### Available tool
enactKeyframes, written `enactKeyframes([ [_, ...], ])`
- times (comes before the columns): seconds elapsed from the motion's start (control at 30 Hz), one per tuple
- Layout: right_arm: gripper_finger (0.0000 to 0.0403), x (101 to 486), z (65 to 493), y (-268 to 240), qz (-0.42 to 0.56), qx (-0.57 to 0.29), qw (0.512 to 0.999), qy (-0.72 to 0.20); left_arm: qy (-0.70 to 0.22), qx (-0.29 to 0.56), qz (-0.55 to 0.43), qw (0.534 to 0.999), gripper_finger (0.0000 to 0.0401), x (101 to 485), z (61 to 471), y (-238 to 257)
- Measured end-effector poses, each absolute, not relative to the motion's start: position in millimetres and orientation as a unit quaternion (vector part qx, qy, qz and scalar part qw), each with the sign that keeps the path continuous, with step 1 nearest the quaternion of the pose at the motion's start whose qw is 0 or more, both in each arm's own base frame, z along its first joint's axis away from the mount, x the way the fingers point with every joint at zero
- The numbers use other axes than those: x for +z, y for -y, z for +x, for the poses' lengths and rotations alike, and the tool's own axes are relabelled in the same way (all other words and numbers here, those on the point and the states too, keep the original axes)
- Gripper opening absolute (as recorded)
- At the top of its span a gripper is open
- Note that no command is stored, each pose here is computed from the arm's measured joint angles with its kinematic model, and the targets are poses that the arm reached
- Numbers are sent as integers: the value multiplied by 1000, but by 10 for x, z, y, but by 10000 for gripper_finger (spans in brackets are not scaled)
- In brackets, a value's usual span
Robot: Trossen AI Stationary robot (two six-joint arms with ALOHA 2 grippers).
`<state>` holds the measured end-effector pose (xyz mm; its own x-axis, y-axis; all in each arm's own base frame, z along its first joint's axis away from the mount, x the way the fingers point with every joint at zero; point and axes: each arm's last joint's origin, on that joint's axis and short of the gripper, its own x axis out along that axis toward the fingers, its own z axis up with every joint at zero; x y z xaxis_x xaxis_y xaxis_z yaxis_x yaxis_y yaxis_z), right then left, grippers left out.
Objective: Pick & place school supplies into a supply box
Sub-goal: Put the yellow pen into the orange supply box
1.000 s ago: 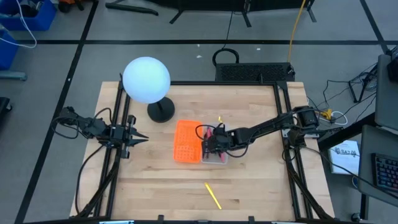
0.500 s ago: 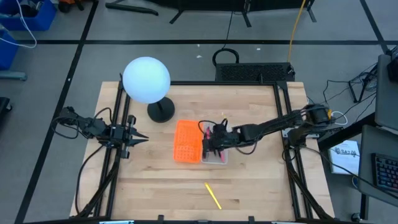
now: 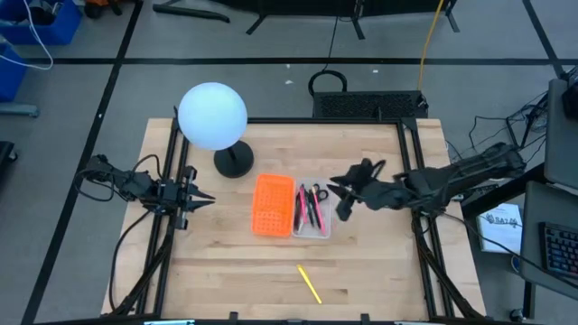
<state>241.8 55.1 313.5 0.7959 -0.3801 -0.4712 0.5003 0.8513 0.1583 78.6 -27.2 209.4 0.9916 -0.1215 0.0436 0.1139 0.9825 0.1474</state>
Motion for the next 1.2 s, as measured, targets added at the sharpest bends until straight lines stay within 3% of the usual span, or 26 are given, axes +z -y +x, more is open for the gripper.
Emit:
enactKeyframes([
  [0.13, 90, 3054, 2282, -590, 68, -212, 956, -193, 26, -58, 74, 995, 47, 2094, 787, 272],
  [0.37, 52, 2513, 2099, -561, -6, -171, 968, -184, 35, -57, 79, 995, 47, 2111, 786, 271],
  [0.53, 5, 2309, 1958, -534, -26, -91, 980, -175, 24, -58, 93, 994, 47, 2087, 787, 272],
  [0.77, 2, 2172, 1711, -471, -25, -44, 989, -139, 5, -58, 63, 996, 47, 2054, 788, 271],
  [0.87, 3, 2099, 1594, -434, -24, -36, 990, -131, -7, -27, 31, 999, 47, 2034, 789, 254],
  [1.0, 1, 2035, 1448, -429, -33, 47, 995, -79, -16, 53, -5, 998, 47, 2015, 787, 207],
  [1.2, 1, 1923, 1315, -382, -39, 49, 997, -52, -28, 151, -76, 985, 47, 1957, 773, 151],
])
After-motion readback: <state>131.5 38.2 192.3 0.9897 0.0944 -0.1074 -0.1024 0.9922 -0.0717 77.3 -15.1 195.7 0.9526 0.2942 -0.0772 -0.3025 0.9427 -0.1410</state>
